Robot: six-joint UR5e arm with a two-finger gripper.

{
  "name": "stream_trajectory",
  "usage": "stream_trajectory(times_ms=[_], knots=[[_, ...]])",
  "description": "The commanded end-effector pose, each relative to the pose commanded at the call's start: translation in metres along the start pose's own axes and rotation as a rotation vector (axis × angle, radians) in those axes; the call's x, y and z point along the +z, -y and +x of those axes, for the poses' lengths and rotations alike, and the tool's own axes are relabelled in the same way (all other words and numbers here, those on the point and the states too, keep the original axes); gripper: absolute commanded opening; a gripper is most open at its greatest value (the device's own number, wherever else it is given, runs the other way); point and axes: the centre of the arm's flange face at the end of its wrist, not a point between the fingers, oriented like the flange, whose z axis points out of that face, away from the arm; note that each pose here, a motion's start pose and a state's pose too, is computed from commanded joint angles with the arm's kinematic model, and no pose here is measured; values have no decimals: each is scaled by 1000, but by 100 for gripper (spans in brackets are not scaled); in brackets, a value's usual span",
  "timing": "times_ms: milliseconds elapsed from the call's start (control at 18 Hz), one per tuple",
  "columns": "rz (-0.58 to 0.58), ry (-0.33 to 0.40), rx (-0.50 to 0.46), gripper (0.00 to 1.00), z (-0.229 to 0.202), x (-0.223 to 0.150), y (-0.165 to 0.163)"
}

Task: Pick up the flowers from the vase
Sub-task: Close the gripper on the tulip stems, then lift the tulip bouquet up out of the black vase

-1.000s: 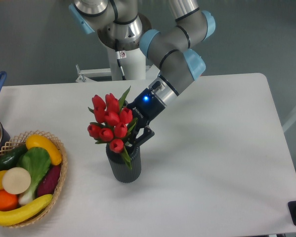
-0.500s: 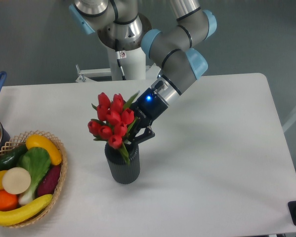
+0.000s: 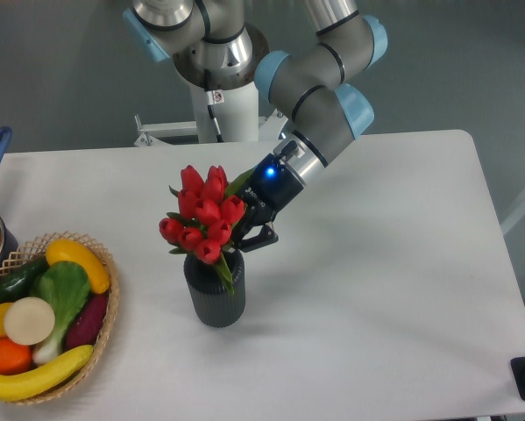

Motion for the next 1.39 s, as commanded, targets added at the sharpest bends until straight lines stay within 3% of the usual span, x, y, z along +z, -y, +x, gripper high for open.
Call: stream_trajectory(times_ms=[500, 1389], knots=[[20, 42, -79, 37, -18, -20, 67], [46, 110, -201, 37, -8, -58, 172]])
